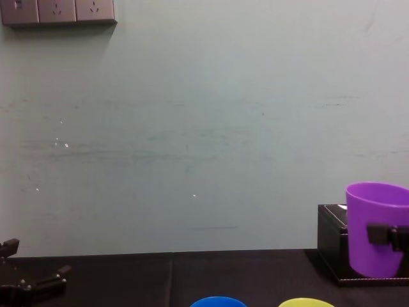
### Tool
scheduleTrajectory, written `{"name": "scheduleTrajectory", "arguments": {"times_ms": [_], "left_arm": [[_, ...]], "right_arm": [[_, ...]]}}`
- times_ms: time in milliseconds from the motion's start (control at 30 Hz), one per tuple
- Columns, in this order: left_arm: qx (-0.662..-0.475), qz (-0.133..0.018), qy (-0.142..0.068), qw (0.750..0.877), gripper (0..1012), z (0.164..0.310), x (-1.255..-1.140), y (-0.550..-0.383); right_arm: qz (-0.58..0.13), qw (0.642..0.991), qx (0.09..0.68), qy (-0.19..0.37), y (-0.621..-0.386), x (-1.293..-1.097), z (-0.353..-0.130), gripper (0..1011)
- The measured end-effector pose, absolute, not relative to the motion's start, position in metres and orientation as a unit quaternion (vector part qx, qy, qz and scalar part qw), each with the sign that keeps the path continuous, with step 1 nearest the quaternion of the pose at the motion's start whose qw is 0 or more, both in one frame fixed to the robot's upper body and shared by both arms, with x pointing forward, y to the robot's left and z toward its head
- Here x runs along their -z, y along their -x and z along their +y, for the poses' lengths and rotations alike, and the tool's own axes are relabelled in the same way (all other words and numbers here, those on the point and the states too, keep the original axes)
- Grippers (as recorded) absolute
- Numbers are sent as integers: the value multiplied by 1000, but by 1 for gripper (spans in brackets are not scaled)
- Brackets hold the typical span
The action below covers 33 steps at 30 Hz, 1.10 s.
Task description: Stack the three plastic cups sequentially using one hand.
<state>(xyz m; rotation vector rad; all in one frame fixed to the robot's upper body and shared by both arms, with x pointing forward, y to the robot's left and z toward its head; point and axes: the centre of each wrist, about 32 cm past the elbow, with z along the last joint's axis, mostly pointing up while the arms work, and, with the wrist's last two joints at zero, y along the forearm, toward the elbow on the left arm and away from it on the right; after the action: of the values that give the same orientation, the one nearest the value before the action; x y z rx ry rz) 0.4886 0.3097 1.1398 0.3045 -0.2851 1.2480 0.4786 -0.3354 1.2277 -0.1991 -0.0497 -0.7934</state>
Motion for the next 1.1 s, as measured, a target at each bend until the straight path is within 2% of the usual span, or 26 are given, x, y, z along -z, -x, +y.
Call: {"name": "scheduleTrajectory", "arguments": {"times_ms": [300, 667, 1100], "left_arm": [[-580, -132, -141, 791, 1010, 310, -1140, -489], [-580, -132, -142, 791, 1010, 310, -1140, -489], [-580, -132, -141, 791, 1010, 310, -1140, -489]], "right_arm": [[-27, 929, 359, 90, -491, -1241, -324, 712], [-2, 946, 312, 91, -510, -1245, -287, 712], [7, 959, 267, 100, -519, -1244, -250, 712]]}}
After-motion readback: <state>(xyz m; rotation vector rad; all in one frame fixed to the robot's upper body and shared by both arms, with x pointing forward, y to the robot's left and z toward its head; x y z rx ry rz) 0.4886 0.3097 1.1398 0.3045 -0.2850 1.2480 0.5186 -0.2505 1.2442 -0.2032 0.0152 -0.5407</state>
